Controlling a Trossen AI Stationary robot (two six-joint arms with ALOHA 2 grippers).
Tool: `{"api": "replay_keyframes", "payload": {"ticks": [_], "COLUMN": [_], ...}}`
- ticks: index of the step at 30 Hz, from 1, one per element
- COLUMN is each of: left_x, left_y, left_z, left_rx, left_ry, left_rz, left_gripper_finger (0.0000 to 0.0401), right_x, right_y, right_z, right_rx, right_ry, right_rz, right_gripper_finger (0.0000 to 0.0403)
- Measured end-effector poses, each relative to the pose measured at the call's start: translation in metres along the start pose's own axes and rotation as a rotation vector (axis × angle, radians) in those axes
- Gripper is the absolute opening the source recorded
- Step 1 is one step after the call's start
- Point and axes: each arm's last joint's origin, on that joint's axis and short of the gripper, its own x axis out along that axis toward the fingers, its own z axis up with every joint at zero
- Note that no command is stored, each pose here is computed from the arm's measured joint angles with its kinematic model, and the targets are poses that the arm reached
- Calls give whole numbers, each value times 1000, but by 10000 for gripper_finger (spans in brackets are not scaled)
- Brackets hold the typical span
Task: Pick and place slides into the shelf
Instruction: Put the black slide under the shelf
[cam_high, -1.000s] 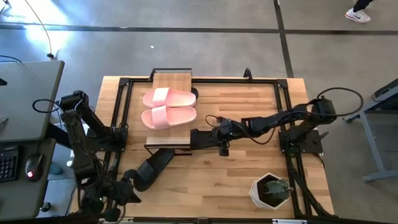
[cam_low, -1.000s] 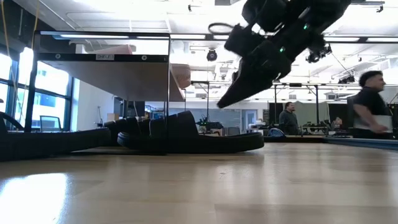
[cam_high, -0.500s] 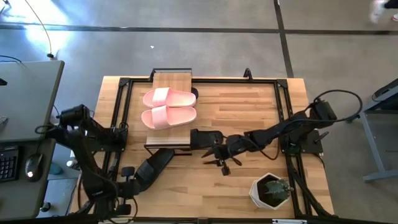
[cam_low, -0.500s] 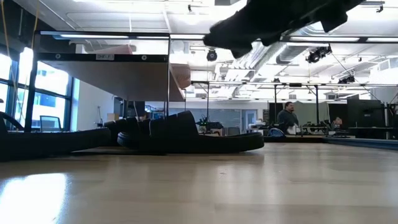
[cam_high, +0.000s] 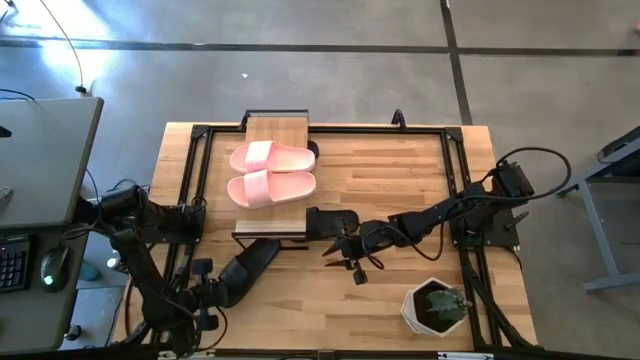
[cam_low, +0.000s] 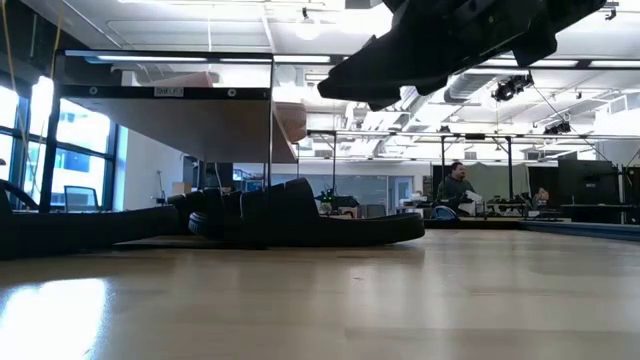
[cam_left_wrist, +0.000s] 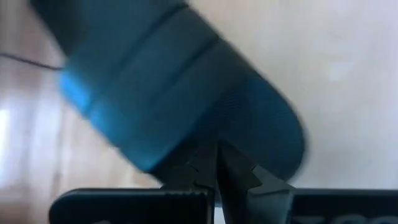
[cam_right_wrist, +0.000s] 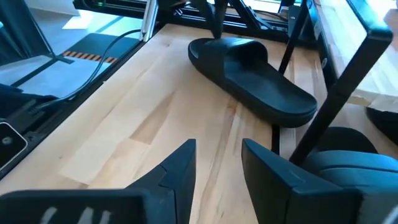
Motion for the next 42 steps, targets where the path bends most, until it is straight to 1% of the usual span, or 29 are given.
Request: {"api": "replay_keyframes", "payload": {"ticks": [3,6,8,11,13,20,25,28,33,36,39,42], "left_x": [1,4,6,8,8,12,19,10,-9,-16,-20,-22], "left_y": [3,-1,-6,-15,-18,-23,-30,-40,-51,-54,-51,-44], "left_z": [-1,-2,-2,-2,-1,3,8,15,26,30,30,25], "left_rx": [-21,-31,-5,50,69,39,63,43,120,120,123,100], "left_ry": [13,14,21,32,35,90,145,154,174,199,237,214], "left_rz": [68,59,27,-53,-79,-135,-166,-227,-314,-349,-323,-216], "left_gripper_finger": [0,0,0,0,0,0,0,0,0,0,0,0], "right_x": [0,0,0,0,0,0,0,0,0,0,0,0], "right_y": [0,0,0,0,0,0,0,0,1,1,2,5], "right_z": [0,0,0,0,0,0,0,0,0,0,1,1], "right_rx": [7,7,7,8,7,13,15,15,15,15,13,9], "right_ry": [-3,-2,-2,-2,-2,-2,-1,-1,-2,-3,-11,-11], "right_rz": [2,3,3,3,3,3,4,3,15,17,32,38], "right_gripper_finger": [119,119,119,119,119,119,119,119,119,119,119,119]}}
